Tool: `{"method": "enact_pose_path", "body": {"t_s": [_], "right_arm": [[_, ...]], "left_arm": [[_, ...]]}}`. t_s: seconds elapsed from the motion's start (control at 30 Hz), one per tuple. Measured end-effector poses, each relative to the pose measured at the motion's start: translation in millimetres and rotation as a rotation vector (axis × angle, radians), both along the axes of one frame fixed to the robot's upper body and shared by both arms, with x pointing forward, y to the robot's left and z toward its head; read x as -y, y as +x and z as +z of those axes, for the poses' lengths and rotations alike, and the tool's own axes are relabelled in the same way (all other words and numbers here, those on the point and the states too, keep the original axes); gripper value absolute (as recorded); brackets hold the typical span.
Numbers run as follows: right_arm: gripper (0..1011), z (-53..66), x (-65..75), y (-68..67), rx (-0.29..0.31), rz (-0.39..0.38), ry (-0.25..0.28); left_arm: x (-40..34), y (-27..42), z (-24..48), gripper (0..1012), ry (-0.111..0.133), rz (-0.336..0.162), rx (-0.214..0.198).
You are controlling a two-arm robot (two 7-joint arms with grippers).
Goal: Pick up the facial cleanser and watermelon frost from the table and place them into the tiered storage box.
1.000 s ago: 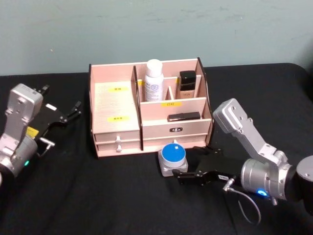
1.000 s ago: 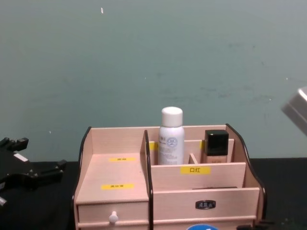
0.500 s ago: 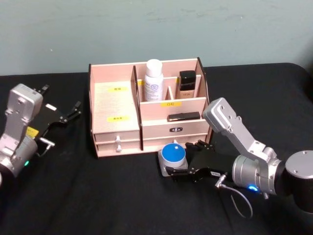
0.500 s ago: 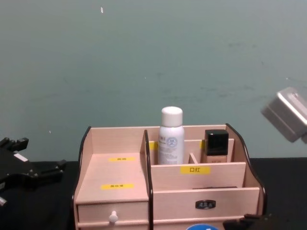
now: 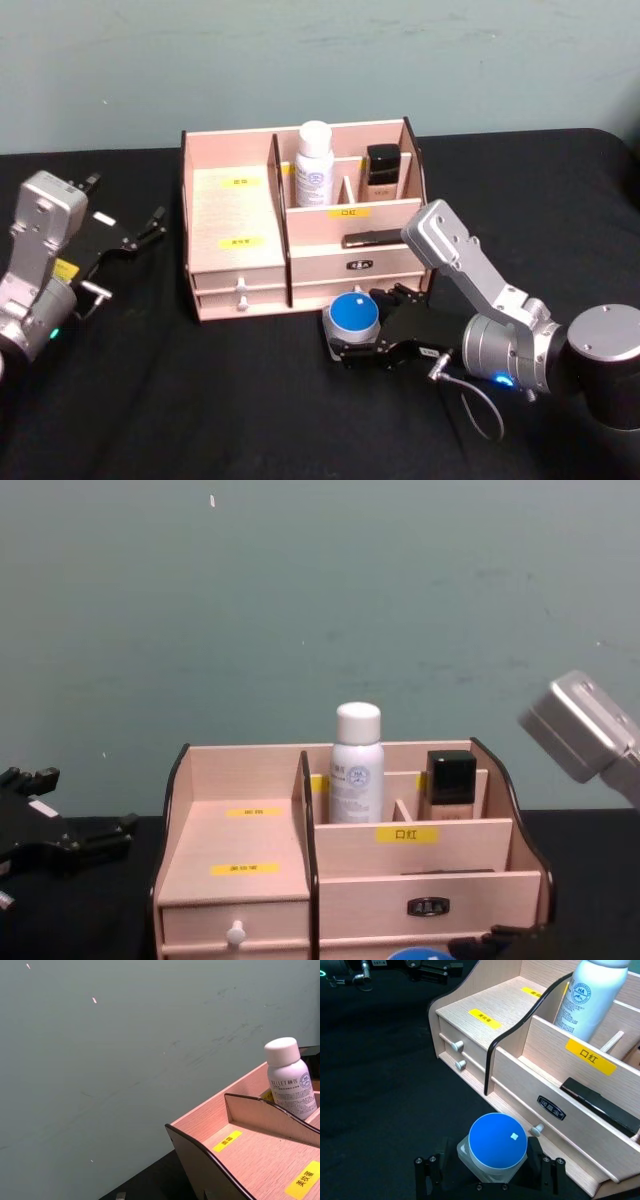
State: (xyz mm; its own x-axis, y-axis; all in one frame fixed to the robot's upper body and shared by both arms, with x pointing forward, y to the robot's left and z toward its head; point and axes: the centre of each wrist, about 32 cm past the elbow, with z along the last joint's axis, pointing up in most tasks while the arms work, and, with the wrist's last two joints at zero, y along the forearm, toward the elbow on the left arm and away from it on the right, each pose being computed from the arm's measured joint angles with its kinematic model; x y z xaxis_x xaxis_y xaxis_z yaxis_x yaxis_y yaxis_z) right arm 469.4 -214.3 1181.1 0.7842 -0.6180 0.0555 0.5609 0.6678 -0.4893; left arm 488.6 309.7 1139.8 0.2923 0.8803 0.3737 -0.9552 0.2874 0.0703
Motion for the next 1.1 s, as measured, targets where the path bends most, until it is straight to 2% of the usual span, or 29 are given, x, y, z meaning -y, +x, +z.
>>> {"method": "enact_pose_path", "body": {"t_s": [1.1], "right_arm": [[1002,-4.0,-5.6,2.7,0.032,-0.009,-0.03]], "left_arm": [[0.0,0.0,0.0,1010,0.0,0.0,0.0]]}}
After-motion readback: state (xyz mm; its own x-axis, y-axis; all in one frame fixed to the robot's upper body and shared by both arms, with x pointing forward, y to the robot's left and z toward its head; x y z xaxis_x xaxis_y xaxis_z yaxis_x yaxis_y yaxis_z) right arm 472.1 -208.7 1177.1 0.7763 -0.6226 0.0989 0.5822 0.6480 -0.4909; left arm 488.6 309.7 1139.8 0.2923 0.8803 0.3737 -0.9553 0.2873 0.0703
